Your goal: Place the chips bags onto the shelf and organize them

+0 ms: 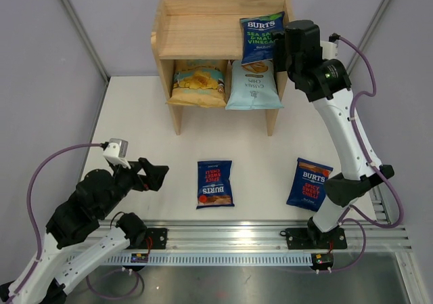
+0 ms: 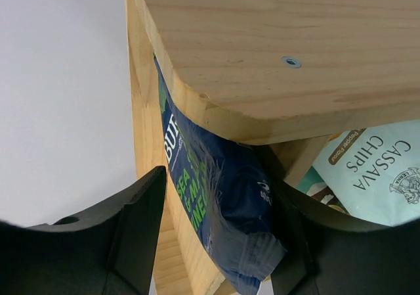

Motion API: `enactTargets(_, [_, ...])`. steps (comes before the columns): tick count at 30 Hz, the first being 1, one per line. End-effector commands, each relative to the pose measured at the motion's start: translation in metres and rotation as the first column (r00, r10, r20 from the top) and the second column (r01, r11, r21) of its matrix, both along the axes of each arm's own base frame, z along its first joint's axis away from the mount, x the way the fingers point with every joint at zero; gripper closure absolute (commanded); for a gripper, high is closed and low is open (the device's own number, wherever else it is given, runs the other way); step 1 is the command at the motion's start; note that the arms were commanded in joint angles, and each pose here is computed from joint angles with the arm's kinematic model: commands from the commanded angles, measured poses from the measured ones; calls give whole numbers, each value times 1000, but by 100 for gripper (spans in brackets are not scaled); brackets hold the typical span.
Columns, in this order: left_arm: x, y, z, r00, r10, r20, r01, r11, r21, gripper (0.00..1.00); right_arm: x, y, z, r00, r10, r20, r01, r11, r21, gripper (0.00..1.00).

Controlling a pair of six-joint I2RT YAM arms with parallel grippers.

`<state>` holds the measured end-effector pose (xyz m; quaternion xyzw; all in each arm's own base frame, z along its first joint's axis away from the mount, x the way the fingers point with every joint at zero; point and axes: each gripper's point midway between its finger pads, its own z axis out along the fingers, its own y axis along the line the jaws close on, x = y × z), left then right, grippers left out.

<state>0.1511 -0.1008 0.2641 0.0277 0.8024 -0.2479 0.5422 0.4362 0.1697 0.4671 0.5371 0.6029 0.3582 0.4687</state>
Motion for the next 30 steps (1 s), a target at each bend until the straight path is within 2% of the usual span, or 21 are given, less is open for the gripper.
enactTargets(1, [3, 5, 6, 999, 35, 25, -34, 999, -18, 1, -9, -8, -3, 999, 0, -37, 0, 1000, -9, 37])
enactTargets(7, [1, 5, 7, 999, 32, 31, -31, 999, -29, 1, -15, -2, -2, 999, 34, -35, -32, 999, 30, 40])
enactTargets(16, [-1, 5, 8, 999, 28, 34, -26, 999, -33, 1, -28, -6, -3, 997, 48, -52, -46, 998, 33, 37])
enactTargets(20, [-2, 7, 10, 999, 29, 44, -27, 999, -45, 1, -32, -6, 2, 998, 56, -38, -54, 997, 51, 45])
enactTargets(21, [-3, 7, 10, 999, 28, 43, -26, 999, -47, 1, -33, -6, 4, 998, 56, -32, -54, 997, 53, 52])
enactTargets(24, [-4, 8, 11, 998, 30, 47, -27, 998, -51, 1, -35, -7, 10, 998, 56, -8, -56, 996, 74, 63])
enactTargets(30, [-4, 7, 10, 999, 26, 44, -23, 998, -50, 1, -41, -8, 15, 998, 54, 13, -55, 991, 125, 69])
